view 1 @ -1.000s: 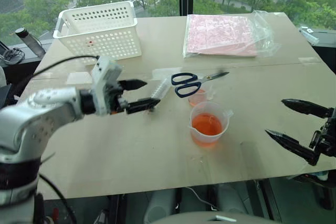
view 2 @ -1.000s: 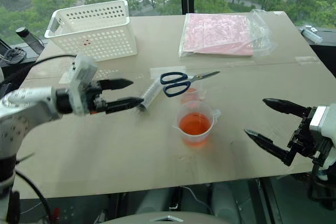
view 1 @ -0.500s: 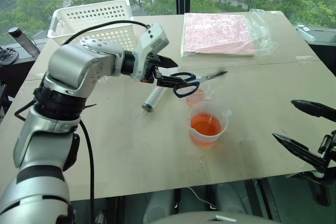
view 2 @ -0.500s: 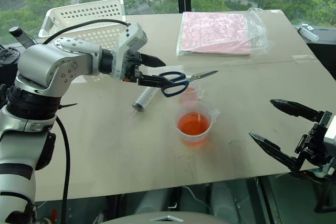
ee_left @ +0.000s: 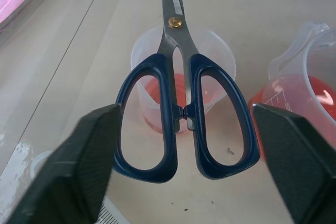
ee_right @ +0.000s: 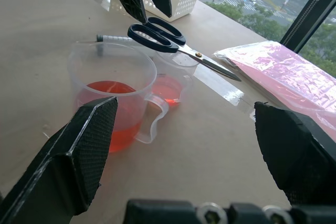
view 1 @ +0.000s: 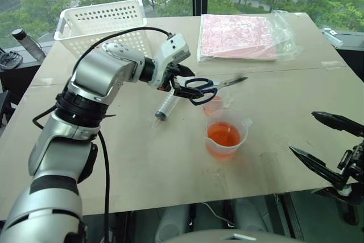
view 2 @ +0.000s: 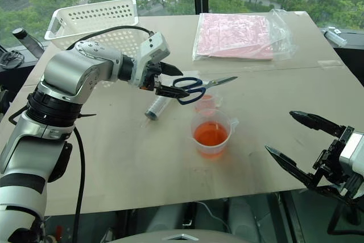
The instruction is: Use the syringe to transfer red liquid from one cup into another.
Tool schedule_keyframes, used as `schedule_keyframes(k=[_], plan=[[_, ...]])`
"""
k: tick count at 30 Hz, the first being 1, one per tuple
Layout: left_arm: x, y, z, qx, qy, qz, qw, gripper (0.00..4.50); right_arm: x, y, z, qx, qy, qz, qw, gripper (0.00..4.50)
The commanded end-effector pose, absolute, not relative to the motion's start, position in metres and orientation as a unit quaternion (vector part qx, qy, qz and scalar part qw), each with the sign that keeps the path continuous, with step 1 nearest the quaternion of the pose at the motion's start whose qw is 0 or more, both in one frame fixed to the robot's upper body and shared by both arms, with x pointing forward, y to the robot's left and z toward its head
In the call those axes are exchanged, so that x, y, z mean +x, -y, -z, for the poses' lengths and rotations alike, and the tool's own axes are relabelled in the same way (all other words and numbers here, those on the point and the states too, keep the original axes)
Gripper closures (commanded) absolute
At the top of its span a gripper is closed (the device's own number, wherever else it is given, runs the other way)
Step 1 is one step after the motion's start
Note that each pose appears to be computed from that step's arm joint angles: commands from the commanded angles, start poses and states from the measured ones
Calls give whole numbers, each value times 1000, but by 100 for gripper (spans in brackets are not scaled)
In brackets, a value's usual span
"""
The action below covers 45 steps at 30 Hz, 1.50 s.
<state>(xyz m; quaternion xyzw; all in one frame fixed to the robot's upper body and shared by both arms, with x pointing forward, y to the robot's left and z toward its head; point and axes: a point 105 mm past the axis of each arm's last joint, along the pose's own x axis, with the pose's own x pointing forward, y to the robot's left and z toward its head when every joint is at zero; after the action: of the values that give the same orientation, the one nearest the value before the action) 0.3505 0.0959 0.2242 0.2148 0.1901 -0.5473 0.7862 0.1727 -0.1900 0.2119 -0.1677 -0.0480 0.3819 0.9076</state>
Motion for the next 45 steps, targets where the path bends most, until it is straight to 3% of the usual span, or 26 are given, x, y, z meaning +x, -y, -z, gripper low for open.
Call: schedule_keyframes(k=[1,8,12,28,31,34,39,42,45], plan=[[354,-94,-234,238,-172,544,786,62,169,181,-219,-177,62,-392,901,0],[354,-88,-229,244,-176,556,775,62,170,176,-221,-174,61,-397,899,0],[355,-88,-227,254,-176,558,770,172,170,175,-223,-172,66,-397,899,0],[360,-86,-224,263,-177,562,764,172,166,173,-222,-168,68,-395,900,0],[360,-86,-223,265,-178,563,762,249,165,173,-221,-167,68,-394,901,0],[360,-85,-223,265,-176,566,761,365,164,174,-221,-166,68,-393,902,0],[359,-85,-233,254,-164,568,765,365,164,174,-220,-164,68,-394,902,0],[359,-89,-245,230,-151,564,779,446,164,174,-220,-163,69,-395,901,0],[359,-97,-260,197,-137,554,797,446,164,173,-221,-161,72,-397,901,0]])
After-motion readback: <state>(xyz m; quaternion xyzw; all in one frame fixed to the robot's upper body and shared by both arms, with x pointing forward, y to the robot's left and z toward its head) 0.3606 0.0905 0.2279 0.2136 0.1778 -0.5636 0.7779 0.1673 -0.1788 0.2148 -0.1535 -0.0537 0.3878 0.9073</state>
